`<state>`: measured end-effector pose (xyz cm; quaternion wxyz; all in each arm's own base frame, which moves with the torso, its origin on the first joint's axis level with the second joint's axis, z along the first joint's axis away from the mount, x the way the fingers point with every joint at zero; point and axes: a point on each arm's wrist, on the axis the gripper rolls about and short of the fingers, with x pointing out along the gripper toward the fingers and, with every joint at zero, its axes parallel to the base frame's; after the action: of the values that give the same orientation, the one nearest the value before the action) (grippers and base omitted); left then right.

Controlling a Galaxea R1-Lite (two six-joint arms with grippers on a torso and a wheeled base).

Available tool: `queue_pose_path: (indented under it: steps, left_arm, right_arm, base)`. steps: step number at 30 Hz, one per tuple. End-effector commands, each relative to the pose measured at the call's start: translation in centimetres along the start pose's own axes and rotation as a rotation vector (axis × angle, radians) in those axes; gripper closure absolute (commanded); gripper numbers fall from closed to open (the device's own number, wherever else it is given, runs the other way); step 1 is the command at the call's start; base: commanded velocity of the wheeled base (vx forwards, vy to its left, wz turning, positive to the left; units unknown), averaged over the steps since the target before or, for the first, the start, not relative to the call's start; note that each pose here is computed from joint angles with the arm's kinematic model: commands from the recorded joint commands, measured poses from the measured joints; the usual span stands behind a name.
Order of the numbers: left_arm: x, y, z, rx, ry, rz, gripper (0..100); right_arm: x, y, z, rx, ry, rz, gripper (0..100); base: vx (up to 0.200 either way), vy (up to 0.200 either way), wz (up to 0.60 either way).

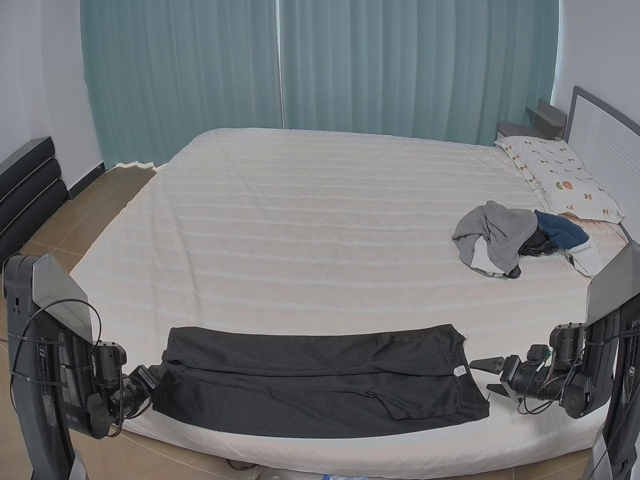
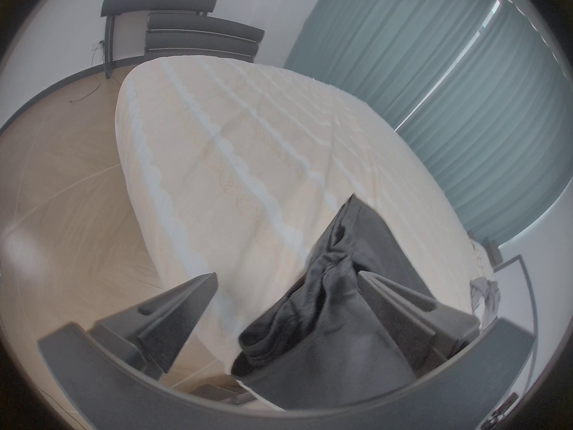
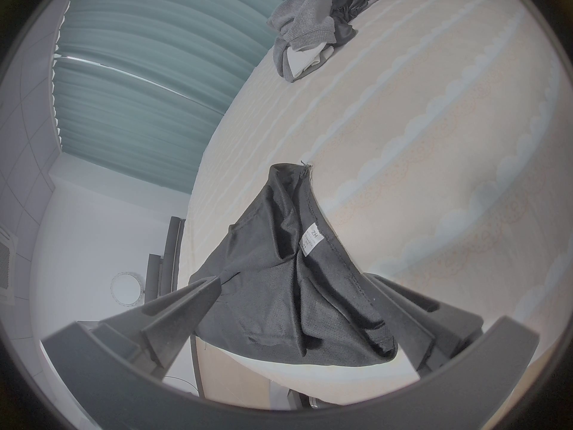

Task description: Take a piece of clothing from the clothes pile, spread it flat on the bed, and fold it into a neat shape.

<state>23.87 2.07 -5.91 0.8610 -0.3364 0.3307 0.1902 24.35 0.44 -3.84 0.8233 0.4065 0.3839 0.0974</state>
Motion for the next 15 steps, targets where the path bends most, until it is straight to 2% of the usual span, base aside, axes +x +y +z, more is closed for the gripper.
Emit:
queue_pose_path:
  steps: [1,8,11,15]
  left_arm:
    - [-1.5,-1.4,1.8,-0.067,-0.081,-0.086,0]
    - [-2.6,-2.8,3.3,-0.084,-0.123,-0.195,0]
    - [-1.7,-3.9,4.6,-0.076,-0.144,-0.29,0]
    - [0.1,-5.2,5.6,-0.009,-0.151,-0.381,0]
  right_arm:
    - [0.0,0.1,0.1,-0.008,-0.01,0.009,0]
    - [0.0,0.1,0.1,-0.008,-0.01,0.009,0]
    - [0.1,0.1,0.1,-0.009,-0.01,0.011,0]
    - [0.0,0.1,0.1,-0.008,-0.009,0.01,0]
  base:
    - [0.0,0.0,0.0]
    - [0.0,0.0,0.0]
    - [0.0,0.0,0.0]
    - [0.0,0.0,0.0]
